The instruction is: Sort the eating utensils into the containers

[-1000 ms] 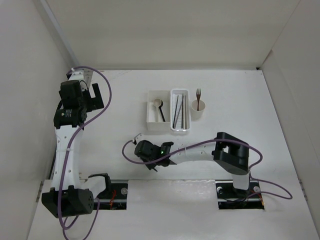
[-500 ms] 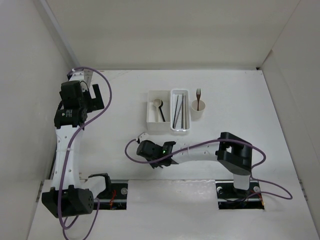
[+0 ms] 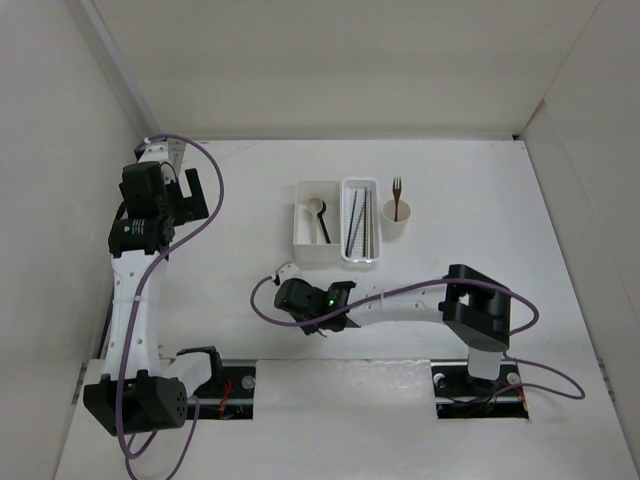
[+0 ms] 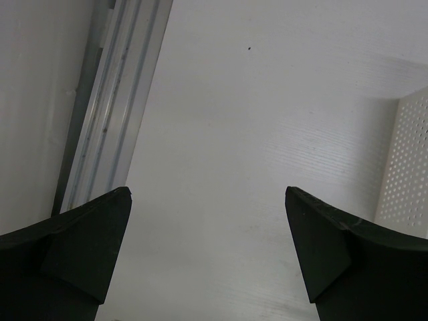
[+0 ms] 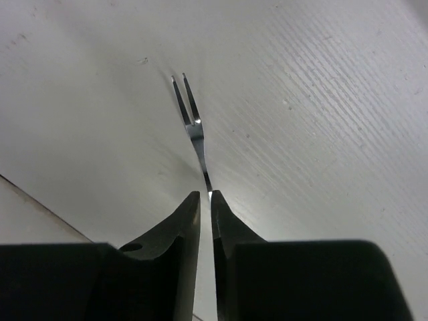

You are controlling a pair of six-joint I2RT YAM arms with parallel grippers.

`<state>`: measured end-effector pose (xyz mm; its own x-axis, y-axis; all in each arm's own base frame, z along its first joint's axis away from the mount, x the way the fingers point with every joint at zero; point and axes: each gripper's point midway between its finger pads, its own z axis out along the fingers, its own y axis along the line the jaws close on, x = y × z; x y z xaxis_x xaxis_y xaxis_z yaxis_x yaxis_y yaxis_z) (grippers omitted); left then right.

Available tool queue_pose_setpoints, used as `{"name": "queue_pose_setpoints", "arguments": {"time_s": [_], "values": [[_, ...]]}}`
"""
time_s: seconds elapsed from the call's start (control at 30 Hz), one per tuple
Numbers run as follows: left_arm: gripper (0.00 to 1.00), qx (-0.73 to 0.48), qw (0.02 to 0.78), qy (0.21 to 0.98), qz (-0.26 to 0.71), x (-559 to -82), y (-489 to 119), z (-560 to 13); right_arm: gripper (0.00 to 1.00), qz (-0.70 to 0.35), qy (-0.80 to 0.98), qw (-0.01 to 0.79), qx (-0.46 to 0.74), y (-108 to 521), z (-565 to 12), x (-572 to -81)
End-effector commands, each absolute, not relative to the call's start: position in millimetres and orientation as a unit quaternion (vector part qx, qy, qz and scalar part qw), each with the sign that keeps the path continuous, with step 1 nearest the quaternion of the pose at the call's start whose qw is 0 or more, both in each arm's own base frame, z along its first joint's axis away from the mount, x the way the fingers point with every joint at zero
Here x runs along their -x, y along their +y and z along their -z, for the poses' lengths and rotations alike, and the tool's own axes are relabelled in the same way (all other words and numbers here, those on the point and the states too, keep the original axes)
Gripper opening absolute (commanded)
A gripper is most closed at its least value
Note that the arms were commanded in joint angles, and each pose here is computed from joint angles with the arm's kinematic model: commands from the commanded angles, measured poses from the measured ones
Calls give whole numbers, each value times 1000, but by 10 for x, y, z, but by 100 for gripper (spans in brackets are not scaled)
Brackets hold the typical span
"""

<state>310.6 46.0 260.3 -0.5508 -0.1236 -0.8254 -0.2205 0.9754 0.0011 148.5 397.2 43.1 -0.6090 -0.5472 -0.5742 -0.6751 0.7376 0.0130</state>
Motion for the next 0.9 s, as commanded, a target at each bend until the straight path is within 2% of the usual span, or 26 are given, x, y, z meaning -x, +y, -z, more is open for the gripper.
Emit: {"name": "queue_pose_setpoints", "arguments": {"time_s": [0.0, 0.1, 0.17, 0.43, 0.87], "values": [[100, 93, 477, 873, -49, -3109, 439, -2666, 20, -117, 881, 274, 366, 4071, -457, -1482], [100, 93, 477, 873, -49, -3109, 439, -2666, 32, -109, 879, 272, 376, 4056, -401, -1485], [100, 93, 477, 873, -49, -3109, 439, -2666, 36, -113, 879, 268, 378, 4063, -398, -1468], [100, 93, 473, 875, -49, -3102, 439, -2627, 37, -107, 883, 255, 379, 3939, -347, -1410], [100, 89, 477, 873, -51, -3087, 441, -2654, 39, -91, 873, 245, 411, 4193, -180, -1490]]}}
